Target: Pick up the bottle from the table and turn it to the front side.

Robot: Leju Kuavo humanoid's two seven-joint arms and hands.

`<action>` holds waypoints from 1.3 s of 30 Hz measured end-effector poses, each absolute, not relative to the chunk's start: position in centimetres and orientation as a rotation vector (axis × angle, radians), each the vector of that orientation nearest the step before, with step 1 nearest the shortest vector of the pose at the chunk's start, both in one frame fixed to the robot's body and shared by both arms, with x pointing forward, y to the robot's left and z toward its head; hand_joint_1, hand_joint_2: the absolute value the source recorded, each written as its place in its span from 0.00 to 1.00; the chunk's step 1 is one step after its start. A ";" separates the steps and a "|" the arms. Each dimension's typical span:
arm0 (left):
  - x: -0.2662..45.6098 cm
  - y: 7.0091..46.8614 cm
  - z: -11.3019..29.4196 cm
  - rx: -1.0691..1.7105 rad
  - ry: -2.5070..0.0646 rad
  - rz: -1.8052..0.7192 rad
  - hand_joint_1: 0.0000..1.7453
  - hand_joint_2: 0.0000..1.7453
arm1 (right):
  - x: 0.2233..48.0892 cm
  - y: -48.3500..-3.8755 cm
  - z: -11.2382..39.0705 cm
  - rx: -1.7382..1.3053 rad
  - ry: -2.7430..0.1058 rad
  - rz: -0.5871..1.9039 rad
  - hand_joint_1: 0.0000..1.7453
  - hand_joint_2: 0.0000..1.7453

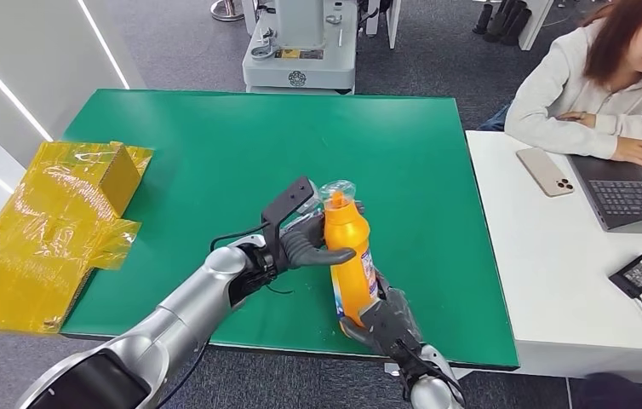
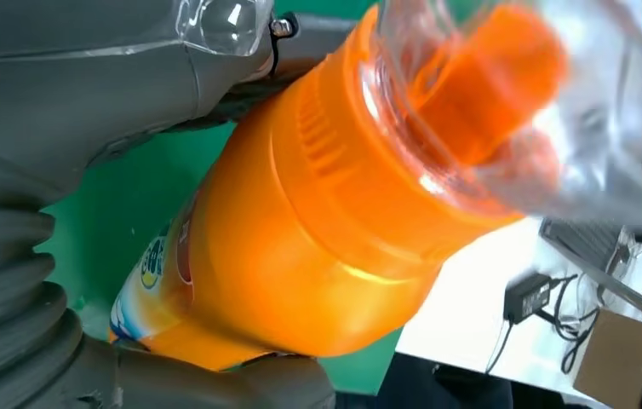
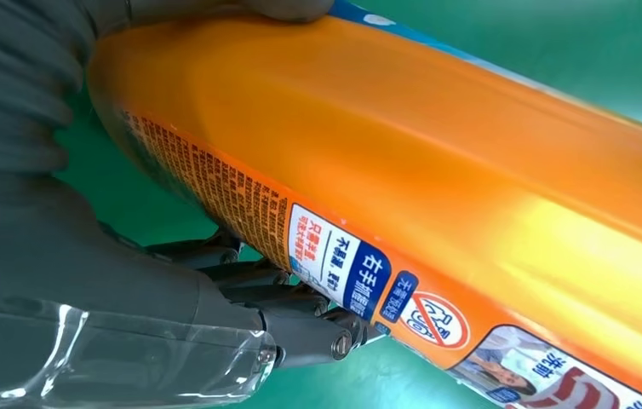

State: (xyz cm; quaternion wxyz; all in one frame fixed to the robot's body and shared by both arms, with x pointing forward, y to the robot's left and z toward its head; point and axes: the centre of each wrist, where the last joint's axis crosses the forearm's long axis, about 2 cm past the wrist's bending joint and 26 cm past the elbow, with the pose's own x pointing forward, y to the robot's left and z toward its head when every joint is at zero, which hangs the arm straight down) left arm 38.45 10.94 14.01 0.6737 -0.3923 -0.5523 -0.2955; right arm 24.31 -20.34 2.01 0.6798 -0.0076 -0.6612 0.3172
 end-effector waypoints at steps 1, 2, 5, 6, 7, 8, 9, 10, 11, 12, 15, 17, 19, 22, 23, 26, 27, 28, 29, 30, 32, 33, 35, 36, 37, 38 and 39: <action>38.5 10.9 14.1 -0.898 -1.230 -0.653 1.00 1.00 | 24.3 -20.4 2.0 -0.020 -1.486 0.715 0.90 1.00; 38.6 10.9 14.3 -0.912 -1.218 -0.637 1.00 1.00 | 24.4 -20.4 2.0 -0.023 -1.487 0.718 0.90 1.00; 38.6 10.7 14.5 -0.951 -1.184 -0.580 1.00 1.00 | 24.5 -20.5 2.0 -0.031 -1.490 0.727 0.89 1.00; 38.7 10.6 14.6 -0.959 -1.177 -0.565 1.00 1.00 | 24.5 -20.5 2.0 -0.032 -1.491 0.728 0.89 1.00; 38.7 10.6 14.6 -0.963 -1.174 -0.551 1.00 1.00 | 24.5 -20.5 2.0 -0.032 -1.493 0.729 0.89 1.00; 38.7 10.6 14.7 -0.962 -1.173 -0.540 1.00 1.00 | 24.5 -20.5 2.0 -0.032 -1.494 0.728 0.87 1.00; 38.7 10.5 14.7 -0.960 -1.175 -0.532 1.00 1.00 | 24.5 -20.4 2.0 -0.032 -1.495 0.726 0.83 1.00; 38.6 10.4 14.7 -0.954 -1.178 -0.525 1.00 1.00 | 24.6 -20.4 2.0 -0.033 -1.496 0.724 0.61 1.00; 38.6 10.3 14.7 -0.948 -1.183 -0.519 1.00 1.00 | 24.6 -20.4 2.0 -0.033 -1.497 0.722 0.40 1.00; 38.6 10.2 14.6 -0.941 -1.190 -0.512 1.00 1.00 | 24.6 -20.4 2.1 -0.034 -1.497 0.720 0.19 1.00; 38.4 10.0 14.5 -0.894 -1.242 -0.492 1.00 1.00 | 24.6 -20.5 2.1 -0.032 -1.494 0.718 0.00 1.00; 38.6 10.0 14.6 -0.818 -1.321 -0.491 1.00 1.00 | 24.3 -20.5 2.0 -0.022 -1.487 0.707 0.00 1.00; 38.9 10.1 15.0 -0.702 -1.438 -0.508 1.00 1.00 | 23.9 -20.6 1.9 -0.004 -1.483 0.683 0.00 1.00; 39.8 10.8 16.4 -0.502 -1.643 -0.551 1.00 1.00 | 23.1 -20.6 2.2 0.038 -1.502 0.638 0.00 1.00; 40.2 11.1 17.0 -0.446 -1.704 -0.565 1.00 1.00 | 22.8 -20.6 2.5 0.051 -1.515 0.625 0.00 1.00; 41.1 12.4 19.0 -0.324 -1.833 -0.584 1.00 1.00 | 22.5 -20.8 3.4 0.078 -1.563 0.595 0.00 1.00; 41.4 12.9 19.6 -0.285 -1.871 -0.589 1.00 1.00 | 22.4 -20.8 3.8 0.084 -1.583 0.587 0.00 1.00; 41.6 13.4 20.3 -0.239 -1.914 -0.599 1.00 1.00 | 22.3 -20.9 4.3 0.087 -1.604 0.580 0.00 1.00; 41.9 14.0 20.9 -0.180 -1.961 -0.614 1.00 1.00 | 22.2 -21.0 4.7 0.091 -1.626 0.572 0.00 1.00; 42.2 14.6 21.5 -0.107 -2.010 -0.634 1.00 1.00 | 22.1 -21.0 5.2 0.092 -1.651 0.566 0.00 1.00; 42.6 15.9 22.5 0.072 -2.102 -0.684 1.00 1.00 | 21.9 -21.1 6.1 0.095 -1.700 0.552 0.00 1.00; 42.8 16.5 22.9 0.176 -2.141 -0.716 1.00 1.00 | 21.8 -21.2 6.6 0.095 -1.724 0.546 0.00 1.00; 43.1 17.7 23.4 0.395 -2.202 -0.796 1.00 1.00 | 21.7 -21.3 7.4 0.093 -1.768 0.536 0.00 1.00; 43.3 18.4 23.7 0.517 -2.225 -0.841 1.00 1.00 | 21.7 -21.4 7.8 0.092 -1.791 0.530 0.00 1.00; 43.5 19.1 23.9 0.648 -2.241 -0.888 1.00 1.00 | 21.7 -21.5 8.2 0.090 -1.815 0.523 0.00 1.00; 43.7 19.8 24.1 0.783 -2.251 -0.934 1.00 1.00 | 21.6 -21.6 8.7 0.087 -1.838 0.514 0.00 1.00; 43.9 20.5 24.2 0.904 -2.253 -0.974 1.00 1.00 | 21.5 -21.8 9.2 0.082 -1.862 0.504 0.00 1.00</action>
